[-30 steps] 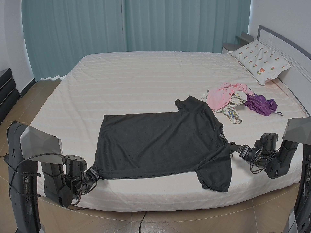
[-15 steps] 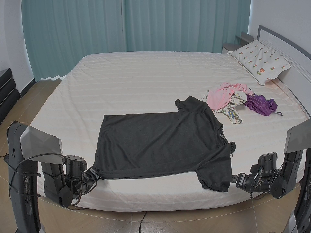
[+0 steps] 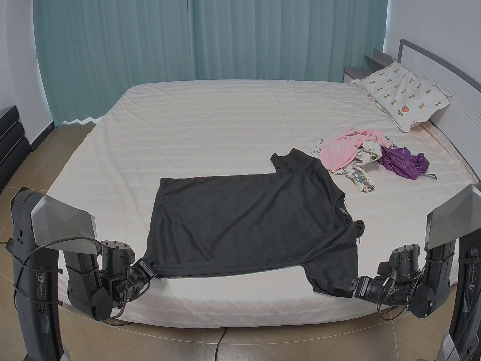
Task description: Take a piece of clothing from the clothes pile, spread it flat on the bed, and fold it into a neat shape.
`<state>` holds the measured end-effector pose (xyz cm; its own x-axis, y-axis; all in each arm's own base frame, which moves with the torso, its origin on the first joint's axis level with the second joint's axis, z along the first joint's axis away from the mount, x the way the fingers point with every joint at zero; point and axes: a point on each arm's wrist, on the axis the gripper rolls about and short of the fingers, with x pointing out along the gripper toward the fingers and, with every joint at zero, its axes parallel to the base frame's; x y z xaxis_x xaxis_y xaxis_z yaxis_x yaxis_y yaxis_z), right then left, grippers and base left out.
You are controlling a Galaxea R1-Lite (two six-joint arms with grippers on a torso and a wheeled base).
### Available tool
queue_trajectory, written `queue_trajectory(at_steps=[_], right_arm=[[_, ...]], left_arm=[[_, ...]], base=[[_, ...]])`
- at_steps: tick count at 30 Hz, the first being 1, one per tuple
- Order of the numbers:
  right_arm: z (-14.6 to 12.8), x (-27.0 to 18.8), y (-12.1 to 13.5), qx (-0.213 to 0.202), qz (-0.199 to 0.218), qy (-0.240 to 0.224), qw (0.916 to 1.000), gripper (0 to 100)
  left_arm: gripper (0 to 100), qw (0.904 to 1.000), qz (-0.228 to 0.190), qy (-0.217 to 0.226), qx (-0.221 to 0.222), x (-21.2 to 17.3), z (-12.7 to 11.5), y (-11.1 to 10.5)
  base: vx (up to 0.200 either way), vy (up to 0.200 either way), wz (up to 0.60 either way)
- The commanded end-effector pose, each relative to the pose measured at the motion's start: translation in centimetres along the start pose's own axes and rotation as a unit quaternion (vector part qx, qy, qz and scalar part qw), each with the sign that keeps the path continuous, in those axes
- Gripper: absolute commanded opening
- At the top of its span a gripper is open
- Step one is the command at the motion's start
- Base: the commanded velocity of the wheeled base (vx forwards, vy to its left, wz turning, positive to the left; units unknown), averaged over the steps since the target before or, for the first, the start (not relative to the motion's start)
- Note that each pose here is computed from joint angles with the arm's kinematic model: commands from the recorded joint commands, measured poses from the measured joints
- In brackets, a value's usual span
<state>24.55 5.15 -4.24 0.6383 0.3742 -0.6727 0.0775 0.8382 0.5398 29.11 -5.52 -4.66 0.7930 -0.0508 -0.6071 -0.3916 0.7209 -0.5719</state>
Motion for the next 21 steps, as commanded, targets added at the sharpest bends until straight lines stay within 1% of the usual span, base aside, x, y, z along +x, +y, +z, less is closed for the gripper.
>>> queue_trajectory(at_steps=[1, 10, 11, 21], right_arm=[[-1.18, 0.85, -0.81, 0.0, -0.016, 0.015, 0.9997, 100], [-0.98, 1.18, -0.67, -0.001, -0.011, 0.01, 0.9999, 100], [-0.94, 1.28, -0.63, -0.002, -0.01, 0.009, 0.9999, 0], [-0.75, 1.05, -0.58, -0.001, -0.01, 0.005, 0.9999, 0]], left_arm=[[0, 1.0, 0.0, 0.0, 0.0, 0.05, 0.0, 0.01], [0, 1.0, 0.0, 0.0, 0.0, 0.05, 0.0, 0.01], [0, 1.0, -0.001, -0.001, 0.0, 0.03, 0.04, -0.04], [0, 1.0, 0.0, 0.0, 0.0, 0.0, 0.01, 0.0]], base=[[0.0, 0.0, 0.0], [0.0, 0.0, 0.0], [0.0, 0.0, 0.0], [0.0, 0.0, 0.0]])
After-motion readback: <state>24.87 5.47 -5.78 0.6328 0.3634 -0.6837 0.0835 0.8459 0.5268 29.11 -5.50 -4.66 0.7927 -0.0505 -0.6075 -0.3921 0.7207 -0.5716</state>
